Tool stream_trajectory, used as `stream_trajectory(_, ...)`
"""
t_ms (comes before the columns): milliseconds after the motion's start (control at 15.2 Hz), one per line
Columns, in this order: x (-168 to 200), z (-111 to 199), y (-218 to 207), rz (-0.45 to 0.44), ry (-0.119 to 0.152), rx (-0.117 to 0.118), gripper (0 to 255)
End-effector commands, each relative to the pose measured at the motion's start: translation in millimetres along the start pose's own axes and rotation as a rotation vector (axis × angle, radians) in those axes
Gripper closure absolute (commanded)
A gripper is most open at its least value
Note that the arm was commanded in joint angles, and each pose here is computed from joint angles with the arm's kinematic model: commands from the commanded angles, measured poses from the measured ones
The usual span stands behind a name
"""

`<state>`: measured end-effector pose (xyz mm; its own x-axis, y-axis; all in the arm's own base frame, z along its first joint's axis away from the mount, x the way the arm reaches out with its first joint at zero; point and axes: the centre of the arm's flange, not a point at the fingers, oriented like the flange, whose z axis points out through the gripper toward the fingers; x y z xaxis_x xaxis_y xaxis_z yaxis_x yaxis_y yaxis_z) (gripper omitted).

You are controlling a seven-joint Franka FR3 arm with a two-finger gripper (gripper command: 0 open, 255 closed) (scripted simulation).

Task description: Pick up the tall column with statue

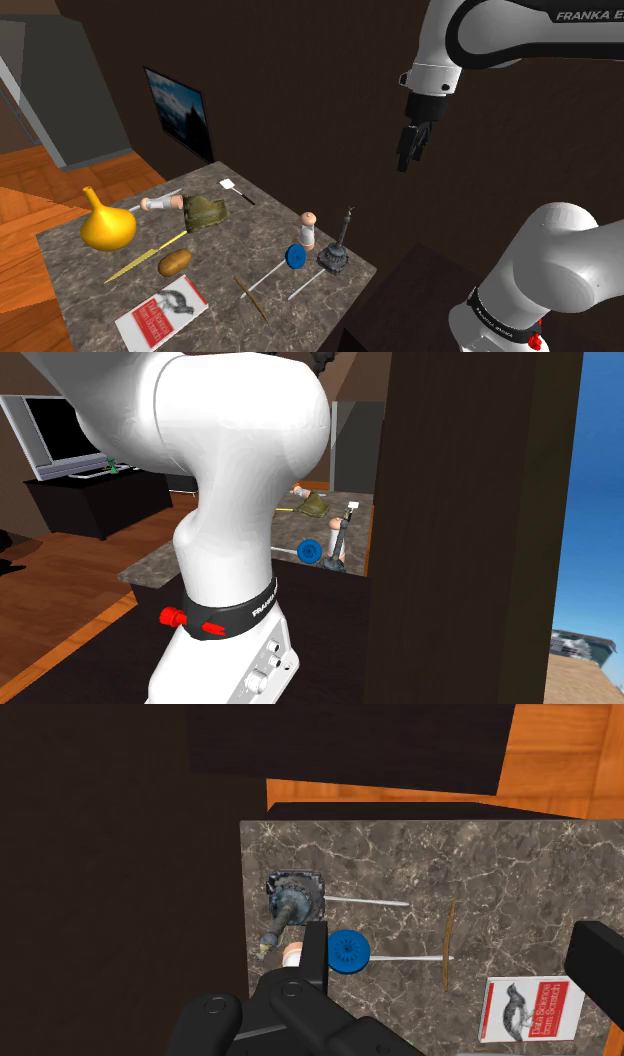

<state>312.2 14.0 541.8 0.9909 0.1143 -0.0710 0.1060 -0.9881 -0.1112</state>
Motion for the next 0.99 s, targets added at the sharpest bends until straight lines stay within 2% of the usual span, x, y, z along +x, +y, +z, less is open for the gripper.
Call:
stream_trajectory(0,0,0,0,0.0,0.0,0.0,0)
stream_trajectory(924,86,141,72,-0.021,0.051,-0.015,0)
